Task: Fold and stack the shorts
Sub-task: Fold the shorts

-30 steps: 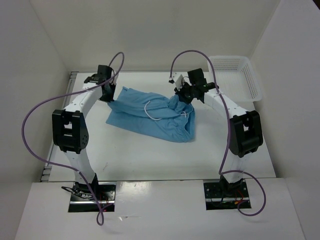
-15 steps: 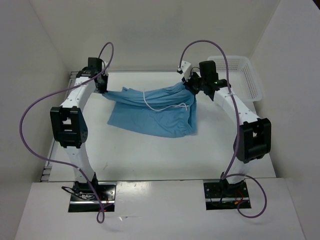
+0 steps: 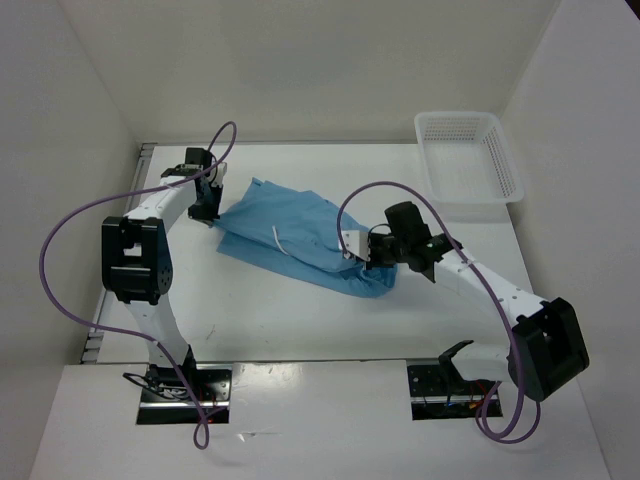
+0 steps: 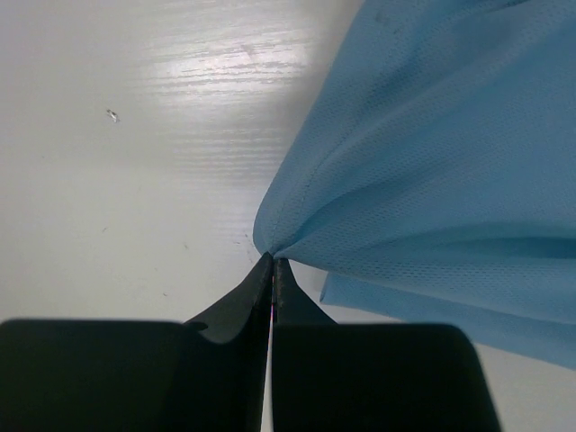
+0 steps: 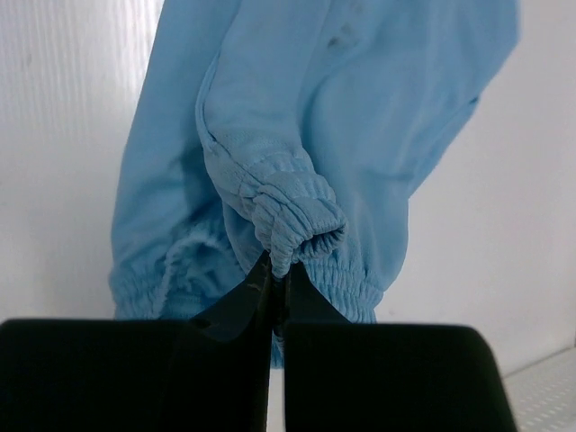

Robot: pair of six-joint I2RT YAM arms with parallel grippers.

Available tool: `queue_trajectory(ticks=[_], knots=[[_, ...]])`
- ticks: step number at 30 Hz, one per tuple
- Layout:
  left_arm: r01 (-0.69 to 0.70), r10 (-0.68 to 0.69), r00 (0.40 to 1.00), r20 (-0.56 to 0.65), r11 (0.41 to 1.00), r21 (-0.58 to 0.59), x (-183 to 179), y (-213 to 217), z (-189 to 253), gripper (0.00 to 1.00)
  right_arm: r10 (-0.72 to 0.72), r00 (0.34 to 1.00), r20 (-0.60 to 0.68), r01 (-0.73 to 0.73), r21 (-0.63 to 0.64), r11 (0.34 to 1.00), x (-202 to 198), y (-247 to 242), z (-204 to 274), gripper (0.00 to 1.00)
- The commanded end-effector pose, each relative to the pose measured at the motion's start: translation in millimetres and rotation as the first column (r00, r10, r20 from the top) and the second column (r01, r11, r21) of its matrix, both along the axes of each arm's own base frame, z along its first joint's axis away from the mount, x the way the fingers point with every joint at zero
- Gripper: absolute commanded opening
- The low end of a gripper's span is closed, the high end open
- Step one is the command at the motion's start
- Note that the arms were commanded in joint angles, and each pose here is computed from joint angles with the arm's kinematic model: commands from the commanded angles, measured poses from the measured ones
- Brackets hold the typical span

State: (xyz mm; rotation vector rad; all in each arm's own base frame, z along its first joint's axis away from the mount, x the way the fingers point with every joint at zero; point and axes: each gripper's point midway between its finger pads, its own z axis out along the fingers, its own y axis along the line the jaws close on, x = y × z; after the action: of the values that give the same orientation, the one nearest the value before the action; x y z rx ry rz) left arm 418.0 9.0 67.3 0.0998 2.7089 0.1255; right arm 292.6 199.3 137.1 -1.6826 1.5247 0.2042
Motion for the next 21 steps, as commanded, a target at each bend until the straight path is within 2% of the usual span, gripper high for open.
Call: queue_trajectory(ticks=[1,5,10,14,18,21], knots=[[-0.006,0.005,0.998,0.066,1.000,0.002,11.6,3.5,14.4,0.00,0.078,0.994,0.076,-0.069,-0.115,0.991,-4.4,-17.1,-19.4,0.00],[0.005,-0.005,0.999,0.046,1.000,0.003,3.7,-1.0,11.0,0.00,0.103,0.992,0.066,-0.091,-0.174,0.981,-10.8,-26.0,-44.1,0.00],[0.005,-0.006,0.999,0.035,1.000,0.022,-4.0,-0.8,11.6,0.00,0.166,0.982,0.087,-0.144,-0.218,0.965,-15.5,-29.6,-52.2,0.00],[-0.024,0.023,0.997,0.073,1.000,0.010,7.2,11.0,29.6,0.00,0.149,0.979,0.142,-0.111,-0.245,0.963,-9.4,-36.2,-40.2,0.00],[-0.013,0.014,0.994,0.105,1.000,-0.009,8.2,7.3,52.5,0.00,0.146,0.982,0.119,-0.117,-0.219,0.969,-11.7,-39.1,-23.6,0.00],[0.005,-0.005,0.998,0.060,1.000,0.009,-6.1,-0.6,38.1,0.00,0.185,0.976,0.116,-0.162,-0.183,0.970,-24.9,-31.6,-17.0,0.00]])
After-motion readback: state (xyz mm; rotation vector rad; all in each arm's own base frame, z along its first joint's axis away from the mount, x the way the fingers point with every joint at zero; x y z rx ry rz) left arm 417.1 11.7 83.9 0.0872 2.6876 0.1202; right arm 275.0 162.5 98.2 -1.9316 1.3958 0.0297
